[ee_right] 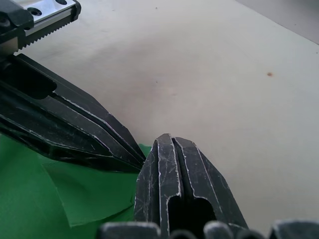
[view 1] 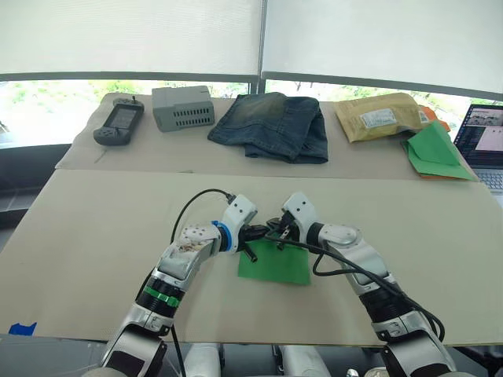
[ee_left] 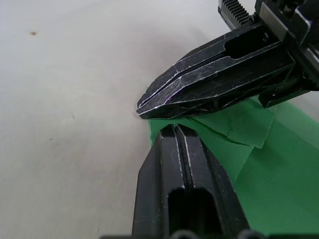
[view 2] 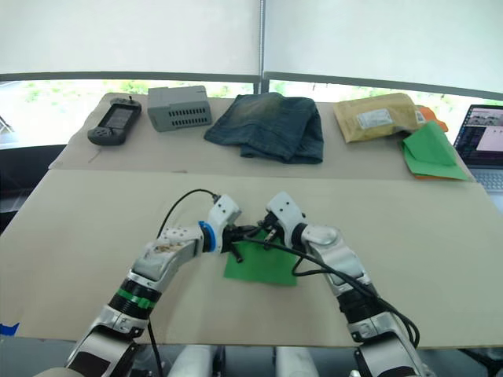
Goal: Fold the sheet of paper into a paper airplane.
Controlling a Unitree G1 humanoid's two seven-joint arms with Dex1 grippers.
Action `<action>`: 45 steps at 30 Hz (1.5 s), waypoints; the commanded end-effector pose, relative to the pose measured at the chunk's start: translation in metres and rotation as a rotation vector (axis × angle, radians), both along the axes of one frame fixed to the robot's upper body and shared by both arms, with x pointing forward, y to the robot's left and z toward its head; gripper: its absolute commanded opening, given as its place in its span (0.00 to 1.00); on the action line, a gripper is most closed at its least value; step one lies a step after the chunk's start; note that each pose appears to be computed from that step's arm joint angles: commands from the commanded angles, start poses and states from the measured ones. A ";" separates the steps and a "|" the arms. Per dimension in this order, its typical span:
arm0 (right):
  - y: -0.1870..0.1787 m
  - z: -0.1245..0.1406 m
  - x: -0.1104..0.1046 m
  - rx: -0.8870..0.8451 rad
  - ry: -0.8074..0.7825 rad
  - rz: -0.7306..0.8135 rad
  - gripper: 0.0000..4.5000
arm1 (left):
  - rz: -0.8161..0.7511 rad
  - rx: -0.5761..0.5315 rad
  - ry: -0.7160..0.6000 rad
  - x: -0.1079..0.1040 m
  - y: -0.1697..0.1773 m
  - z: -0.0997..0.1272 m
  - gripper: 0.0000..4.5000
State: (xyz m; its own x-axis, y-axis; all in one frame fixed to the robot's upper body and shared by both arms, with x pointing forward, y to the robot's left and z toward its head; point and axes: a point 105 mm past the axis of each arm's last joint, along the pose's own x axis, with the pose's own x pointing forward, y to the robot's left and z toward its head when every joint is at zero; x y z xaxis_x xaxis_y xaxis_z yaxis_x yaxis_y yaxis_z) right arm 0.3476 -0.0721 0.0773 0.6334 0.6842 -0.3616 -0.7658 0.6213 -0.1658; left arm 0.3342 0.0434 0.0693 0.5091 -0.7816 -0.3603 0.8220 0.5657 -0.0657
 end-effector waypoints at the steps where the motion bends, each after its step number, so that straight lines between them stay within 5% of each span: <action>1: -0.006 -0.016 -0.005 -0.036 0.055 -0.012 0.00 | 0.056 0.030 0.071 -0.005 0.017 -0.021 0.00; 14: -0.002 -0.019 -0.008 -0.031 0.064 0.007 0.00 | 0.142 -0.038 0.117 -0.029 0.048 -0.011 0.00; 23: 0.004 -0.005 -0.006 -0.023 -0.003 0.033 0.00 | 0.072 -0.058 0.130 -0.034 0.026 -0.013 0.00; 37: 0.020 0.003 -0.020 -0.060 -0.032 0.129 0.00 | 0.038 0.085 0.119 -0.035 0.028 -0.035 0.00; 45: 0.008 -0.017 -0.007 -0.109 0.004 0.007 0.00 | 0.027 0.087 0.117 -0.036 0.026 -0.036 0.00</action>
State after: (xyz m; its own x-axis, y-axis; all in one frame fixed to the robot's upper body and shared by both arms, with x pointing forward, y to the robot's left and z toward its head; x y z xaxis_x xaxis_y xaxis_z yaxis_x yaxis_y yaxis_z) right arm 0.3355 -0.0527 0.0739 0.5962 0.7053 -0.3835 -0.8009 0.5559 -0.2226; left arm 0.3064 0.0661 0.0612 0.5137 -0.7633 -0.3918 0.8081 0.5838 -0.0779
